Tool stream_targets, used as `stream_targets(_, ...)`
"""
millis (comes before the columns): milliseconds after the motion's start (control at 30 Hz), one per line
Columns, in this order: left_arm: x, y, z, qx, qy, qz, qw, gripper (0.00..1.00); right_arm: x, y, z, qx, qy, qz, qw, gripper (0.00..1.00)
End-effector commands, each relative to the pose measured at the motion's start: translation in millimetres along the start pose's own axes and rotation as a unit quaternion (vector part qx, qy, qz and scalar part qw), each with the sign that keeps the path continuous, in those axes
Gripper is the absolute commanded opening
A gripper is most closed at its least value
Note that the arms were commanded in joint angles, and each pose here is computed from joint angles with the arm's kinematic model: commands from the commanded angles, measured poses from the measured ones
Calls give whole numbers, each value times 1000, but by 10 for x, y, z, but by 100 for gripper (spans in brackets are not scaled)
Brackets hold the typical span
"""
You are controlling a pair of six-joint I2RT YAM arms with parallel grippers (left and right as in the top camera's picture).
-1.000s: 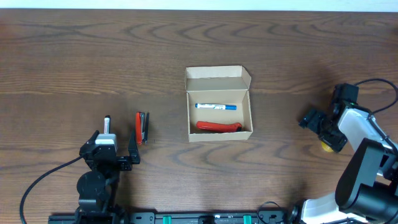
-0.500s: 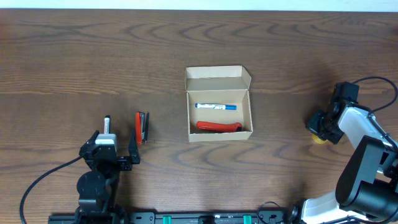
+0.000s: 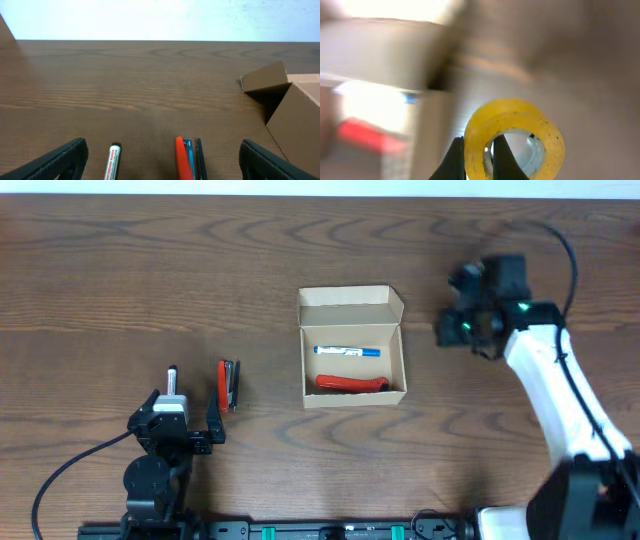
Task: Pack container
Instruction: 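Lower the tape roll into the box and open the right gripper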
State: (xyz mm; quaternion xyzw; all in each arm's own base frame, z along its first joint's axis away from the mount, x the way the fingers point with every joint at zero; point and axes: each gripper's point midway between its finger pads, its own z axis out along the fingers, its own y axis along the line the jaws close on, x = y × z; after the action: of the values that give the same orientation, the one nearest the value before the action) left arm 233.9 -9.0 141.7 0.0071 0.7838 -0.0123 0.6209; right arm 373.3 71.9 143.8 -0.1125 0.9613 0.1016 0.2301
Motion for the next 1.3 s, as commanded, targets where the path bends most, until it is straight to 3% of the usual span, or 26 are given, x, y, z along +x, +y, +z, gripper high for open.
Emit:
stream_targets(0,134,-12,29,3,16,-3,1000,95,-190,735,-285,-68,-32,-263,962,1)
stream_targets(67,134,-12,29,3,16,-3,1000,95,-133,1072,-370,-90,-29,-382,919,1)
stream_targets(200,134,-12,29,3,16,-3,1000,95,101,1548,-424,-124,-28,-591,796,1)
stream_targets(267,134,-12,29,3,15,-3,1000,95,150,1658,-398,-131,-29,-624,770,1)
stream_targets(767,134,-12,29,3,16,-3,1000,95,663,1538,654,-206,118,-607,758,1)
stream_targets(1100,134,-12,29,3,15,-3,1000,95,887,1471,957,-228,164,-600,749,1)
stream_targets(1133,134,-12,29,3,15,-3,1000,95,877,1473,950,-227,162,-600,749,3)
stream_targets(1167,134,-12,29,3,15,-3,1000,95,873,1475,948,-227,162,-600,750,19)
stream_targets(1233,134,-11,29,3,15,-3,1000,95,861,1479,954,-222,164,-584,763,60)
stream_targets(1267,134,-11,29,3,15,-3,1000,95,859,1484,954,-220,165,-576,769,63)
